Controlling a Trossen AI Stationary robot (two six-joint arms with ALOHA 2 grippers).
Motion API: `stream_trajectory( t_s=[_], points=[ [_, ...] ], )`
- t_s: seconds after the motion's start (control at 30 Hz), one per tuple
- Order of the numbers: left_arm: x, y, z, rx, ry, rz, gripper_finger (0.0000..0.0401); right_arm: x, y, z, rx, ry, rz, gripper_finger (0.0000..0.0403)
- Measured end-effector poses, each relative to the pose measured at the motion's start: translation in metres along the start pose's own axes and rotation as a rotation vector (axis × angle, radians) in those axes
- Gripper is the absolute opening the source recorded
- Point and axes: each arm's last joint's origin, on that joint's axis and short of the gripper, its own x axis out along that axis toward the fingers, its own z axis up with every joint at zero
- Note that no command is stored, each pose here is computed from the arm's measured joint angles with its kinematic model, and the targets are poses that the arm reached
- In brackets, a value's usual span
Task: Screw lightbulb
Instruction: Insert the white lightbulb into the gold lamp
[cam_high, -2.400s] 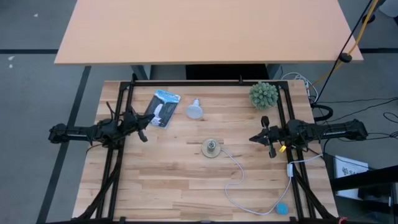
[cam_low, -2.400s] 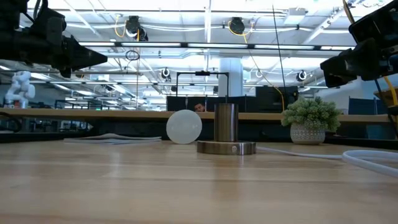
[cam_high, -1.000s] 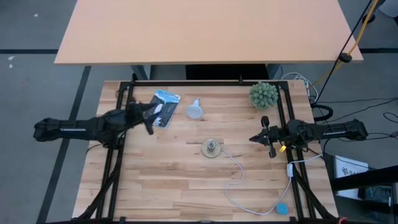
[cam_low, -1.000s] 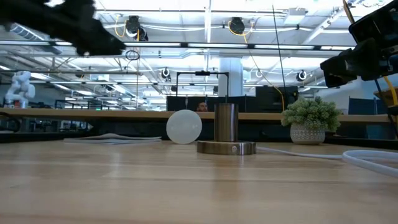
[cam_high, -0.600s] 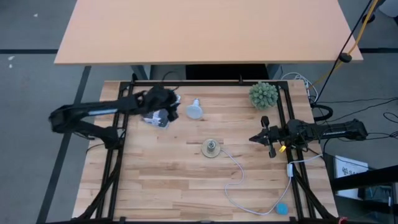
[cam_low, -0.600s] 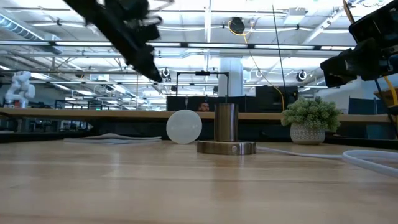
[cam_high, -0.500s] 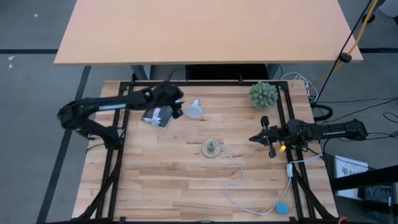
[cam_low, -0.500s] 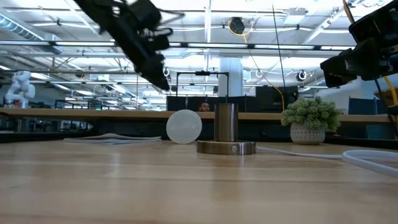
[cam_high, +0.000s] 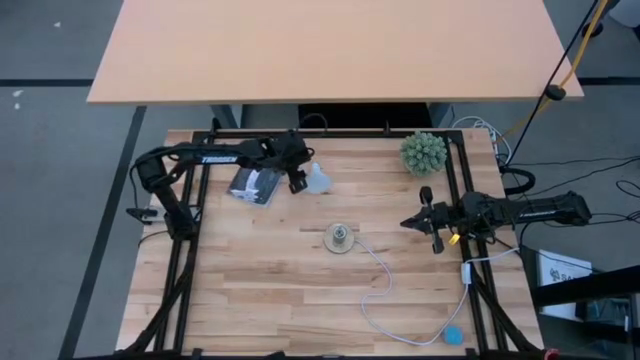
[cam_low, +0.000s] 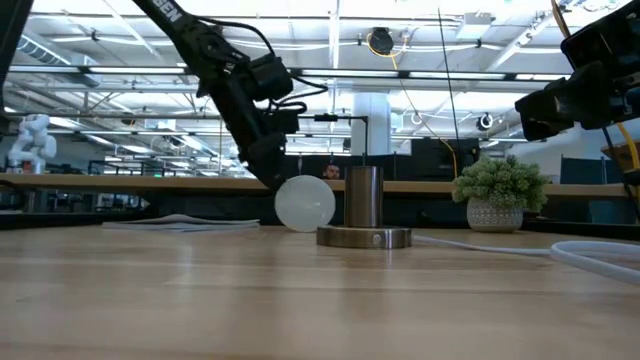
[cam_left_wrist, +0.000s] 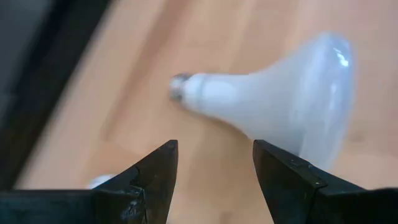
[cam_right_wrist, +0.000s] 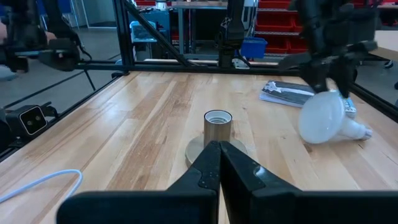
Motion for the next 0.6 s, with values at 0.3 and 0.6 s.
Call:
stream_trajectory(
  t_s=[0.3,0.6],
  points=[
    [-0.004,-0.035,0.002,0.001,-0.014,-0.412,0.0212,0.000,0.000,0.000,0.000,0.000,0.000,0.0000],
    [-0.012,-0.049,0.014,0.163,0.013,-0.244,0.0212,0.000,0.000,0.000,0.000,0.000,0.000,0.0000]
  ],
)
